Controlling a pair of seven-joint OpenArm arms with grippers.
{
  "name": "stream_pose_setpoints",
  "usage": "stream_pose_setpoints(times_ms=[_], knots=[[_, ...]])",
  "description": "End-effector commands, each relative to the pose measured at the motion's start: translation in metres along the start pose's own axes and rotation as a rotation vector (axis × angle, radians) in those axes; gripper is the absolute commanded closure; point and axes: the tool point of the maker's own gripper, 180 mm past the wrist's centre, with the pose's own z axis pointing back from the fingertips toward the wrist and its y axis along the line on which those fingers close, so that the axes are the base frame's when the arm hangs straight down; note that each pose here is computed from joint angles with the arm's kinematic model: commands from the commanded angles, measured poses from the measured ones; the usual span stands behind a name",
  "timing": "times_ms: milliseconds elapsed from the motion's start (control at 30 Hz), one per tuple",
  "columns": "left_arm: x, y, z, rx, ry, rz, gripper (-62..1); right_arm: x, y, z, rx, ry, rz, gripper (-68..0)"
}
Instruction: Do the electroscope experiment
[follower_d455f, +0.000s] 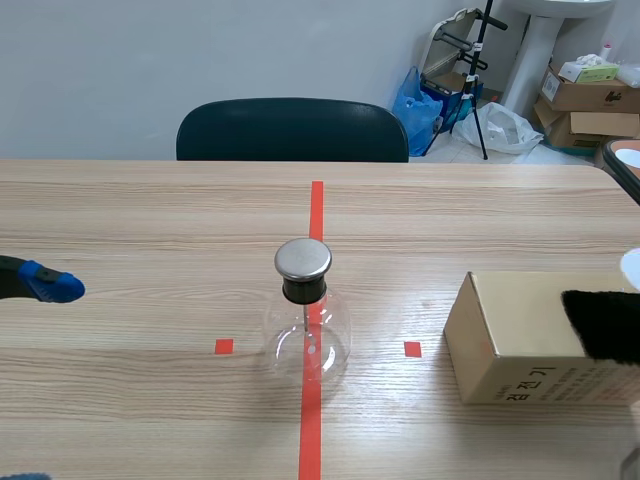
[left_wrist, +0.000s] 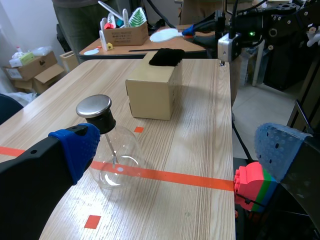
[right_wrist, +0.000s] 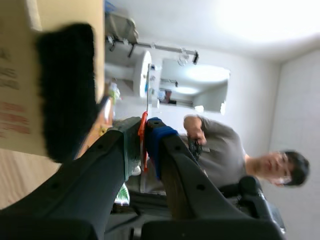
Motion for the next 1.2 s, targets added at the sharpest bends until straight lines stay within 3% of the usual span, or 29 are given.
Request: stream_pose_setpoints(times_ms=[0,233,700,833,867,900,1000,1067,1167], knots=[[0.006,0.001,-0.002,0.004,-0.031,-0.001,-62.3,0.001,-0.013,-0.007,-0.046,-0.002,0.010,-1.8],[0.006,0.001,-0.002,0.004,-0.031,-0.001,-62.3,0.016,-0.031,-0.021,-0.099,0.009,-0.008,-1.8],[0.006,0.001,-0.002,0.004,-0.031,-0.001,-62.3,0.079,-0.042,-0.037,-0.168,-0.035,-0.065,-1.8],[-0.003,0.001,-0.002,0.004,0.020,-0.004,-62.3,0.093,-0.043,-0.040,-0.170,-0.037,-0.074,-1.8],[-0.007,0.002,-0.003,0.004,0.042,-0.006,-60.3,0.095,-0.044,-0.041,-0.174,-0.037,-0.080,-1.8],[-0.010,0.004,-0.003,0.007,0.059,-0.012,-52.5,0.098,-0.045,-0.042,-0.176,-0.035,-0.079,-1.8],[-0.021,0.008,-0.006,0.012,0.118,-0.026,-20.5,0.103,-0.049,-0.046,-0.190,-0.023,-0.086,-1.8],[-0.031,0.010,-0.009,0.006,0.168,-0.033,-3.0,0.105,-0.052,-0.049,-0.203,-0.012,-0.101,-1.8],[-0.042,0.012,-0.016,-0.001,0.201,-0.033,-1.7,0.108,-0.058,-0.054,-0.224,-0.001,-0.122,-1.8]])
